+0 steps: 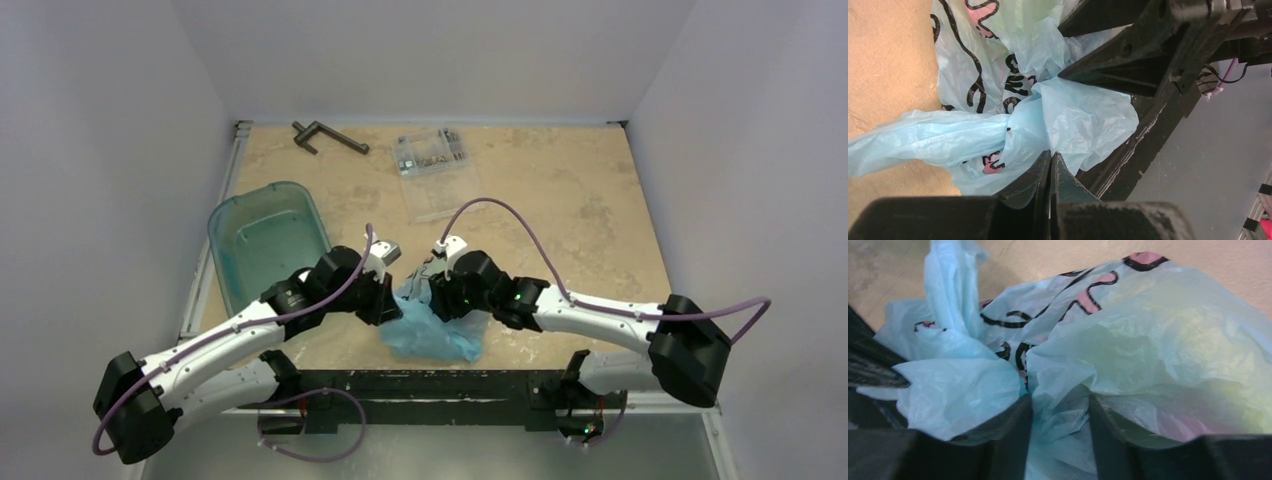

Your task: Take the fake fruits out of the plastic bag

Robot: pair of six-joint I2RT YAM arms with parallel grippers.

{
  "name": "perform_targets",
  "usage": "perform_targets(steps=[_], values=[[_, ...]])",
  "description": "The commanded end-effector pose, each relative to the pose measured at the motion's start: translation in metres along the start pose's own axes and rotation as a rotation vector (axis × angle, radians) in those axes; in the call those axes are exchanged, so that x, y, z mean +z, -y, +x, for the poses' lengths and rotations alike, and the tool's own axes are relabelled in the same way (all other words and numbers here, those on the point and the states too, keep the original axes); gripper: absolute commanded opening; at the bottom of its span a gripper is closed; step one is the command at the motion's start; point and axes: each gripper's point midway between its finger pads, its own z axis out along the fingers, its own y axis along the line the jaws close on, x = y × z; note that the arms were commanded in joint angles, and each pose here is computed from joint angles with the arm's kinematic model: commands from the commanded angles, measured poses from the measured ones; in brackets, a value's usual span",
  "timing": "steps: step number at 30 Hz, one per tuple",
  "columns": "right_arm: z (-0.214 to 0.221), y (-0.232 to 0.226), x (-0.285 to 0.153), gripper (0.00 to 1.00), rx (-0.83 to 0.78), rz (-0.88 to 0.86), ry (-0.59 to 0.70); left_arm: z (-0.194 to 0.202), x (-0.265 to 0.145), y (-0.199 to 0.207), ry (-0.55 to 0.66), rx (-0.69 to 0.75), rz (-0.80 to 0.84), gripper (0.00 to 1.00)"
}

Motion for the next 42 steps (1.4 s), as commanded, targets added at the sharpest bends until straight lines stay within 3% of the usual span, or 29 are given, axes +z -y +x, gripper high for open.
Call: perform_targets(steps=[1,5,12,15,17,19,24,25,26,27,28,32,37,42], values=[[-0.021,0.028,0.001,0.36,0.098,0.176,0.151,-0.014,-0.004,0.002,0.076,0.007,-0.009,0.0],[-0.045,0.049,-0.01,0.0,0.282,0.295,0.321,-0.022,-0.005,0.006,0.102,0.021,0.008,0.0],[-0.102,0.068,-0.05,0.0,0.383,0.418,0.567,-0.044,-0.023,0.01,0.147,0.095,-0.033,0.0],[-0.116,0.063,-0.06,0.0,0.335,0.39,0.607,-0.059,-0.037,0.017,0.163,0.136,-0.043,0.31],[-0.119,0.058,-0.059,0.0,0.309,0.363,0.607,-0.072,-0.045,0.027,0.175,0.162,-0.024,0.47],[-0.118,0.053,-0.058,0.0,0.288,0.331,0.596,-0.086,-0.051,0.034,0.176,0.177,-0.029,0.54],[-0.114,0.042,-0.058,0.0,0.27,0.257,0.585,-0.122,-0.046,0.045,0.165,0.209,-0.05,0.62],[-0.114,0.041,-0.059,0.0,0.269,0.251,0.584,-0.13,-0.043,0.046,0.154,0.222,-0.059,0.68],[-0.112,0.041,-0.06,0.0,0.267,0.248,0.581,-0.131,-0.038,0.043,0.127,0.229,-0.073,0.84],[-0.112,0.041,-0.061,0.0,0.266,0.245,0.58,-0.133,-0.033,0.04,0.109,0.236,-0.09,0.93],[-0.111,0.041,-0.063,0.0,0.263,0.244,0.581,-0.134,-0.027,0.037,0.094,0.243,-0.102,0.96],[-0.113,0.042,-0.071,0.0,0.274,0.241,0.603,-0.124,0.001,0.022,0.024,0.234,-0.13,0.92],[-0.109,0.05,-0.072,0.0,0.296,0.28,0.608,-0.097,0.019,-0.002,-0.032,0.178,-0.184,0.7],[-0.098,0.074,-0.078,0.0,0.356,0.417,0.606,-0.072,0.02,-0.026,-0.041,0.124,-0.27,0.21]])
